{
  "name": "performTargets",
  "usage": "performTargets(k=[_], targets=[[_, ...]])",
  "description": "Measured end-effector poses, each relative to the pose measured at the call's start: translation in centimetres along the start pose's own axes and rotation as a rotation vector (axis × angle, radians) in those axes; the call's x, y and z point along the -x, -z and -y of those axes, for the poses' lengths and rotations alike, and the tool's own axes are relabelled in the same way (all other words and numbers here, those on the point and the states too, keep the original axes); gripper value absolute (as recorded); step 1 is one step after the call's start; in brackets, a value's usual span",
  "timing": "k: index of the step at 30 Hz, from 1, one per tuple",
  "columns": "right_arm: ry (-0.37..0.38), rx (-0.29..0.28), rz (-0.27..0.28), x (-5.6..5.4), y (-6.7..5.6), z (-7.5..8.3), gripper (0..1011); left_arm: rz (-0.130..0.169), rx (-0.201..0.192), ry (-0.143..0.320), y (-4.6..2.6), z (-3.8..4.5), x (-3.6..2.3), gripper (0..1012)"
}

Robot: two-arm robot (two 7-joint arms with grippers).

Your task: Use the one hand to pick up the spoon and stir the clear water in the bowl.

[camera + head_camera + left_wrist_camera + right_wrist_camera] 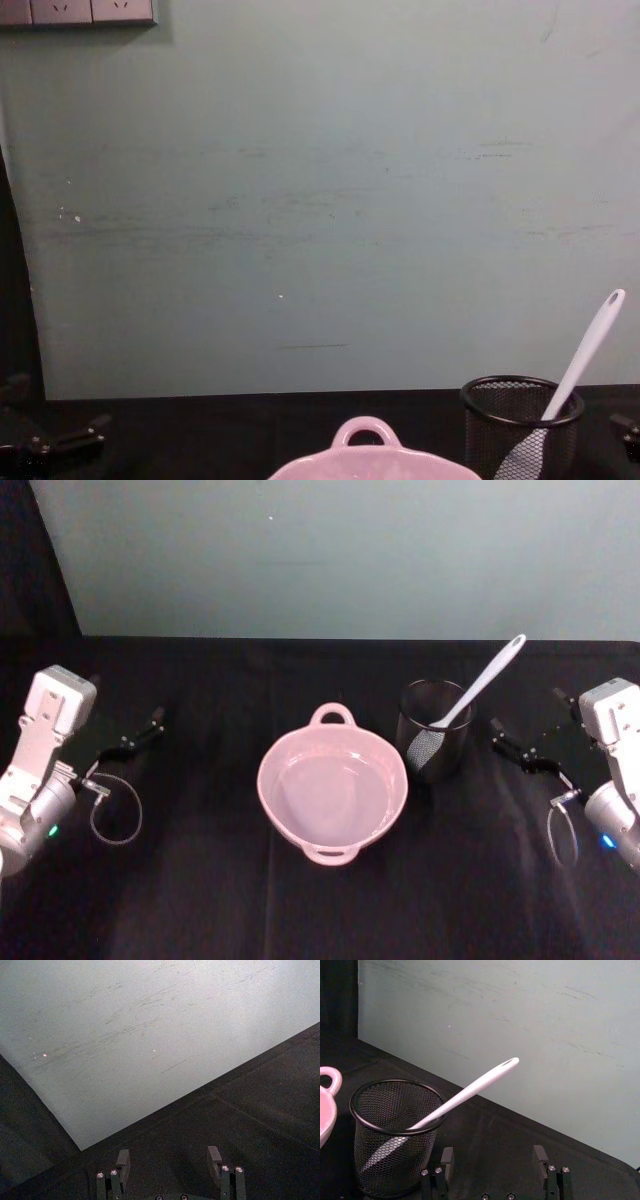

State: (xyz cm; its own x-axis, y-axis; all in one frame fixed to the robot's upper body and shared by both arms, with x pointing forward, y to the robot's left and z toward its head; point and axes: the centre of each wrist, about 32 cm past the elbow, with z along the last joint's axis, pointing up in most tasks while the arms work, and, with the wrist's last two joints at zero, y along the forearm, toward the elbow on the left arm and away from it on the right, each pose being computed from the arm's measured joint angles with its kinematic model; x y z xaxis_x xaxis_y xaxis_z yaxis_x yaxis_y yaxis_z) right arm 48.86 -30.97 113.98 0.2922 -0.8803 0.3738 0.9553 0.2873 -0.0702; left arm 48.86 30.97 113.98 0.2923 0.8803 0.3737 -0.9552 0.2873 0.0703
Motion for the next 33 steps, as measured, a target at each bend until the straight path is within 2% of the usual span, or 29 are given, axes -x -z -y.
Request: performTargets(k=[33], targets=[[0.0,0.0,0.0,0.0,0.0,0.0,1002,0.0,0.0,0.0,0.0,0.0,0.0,1011]])
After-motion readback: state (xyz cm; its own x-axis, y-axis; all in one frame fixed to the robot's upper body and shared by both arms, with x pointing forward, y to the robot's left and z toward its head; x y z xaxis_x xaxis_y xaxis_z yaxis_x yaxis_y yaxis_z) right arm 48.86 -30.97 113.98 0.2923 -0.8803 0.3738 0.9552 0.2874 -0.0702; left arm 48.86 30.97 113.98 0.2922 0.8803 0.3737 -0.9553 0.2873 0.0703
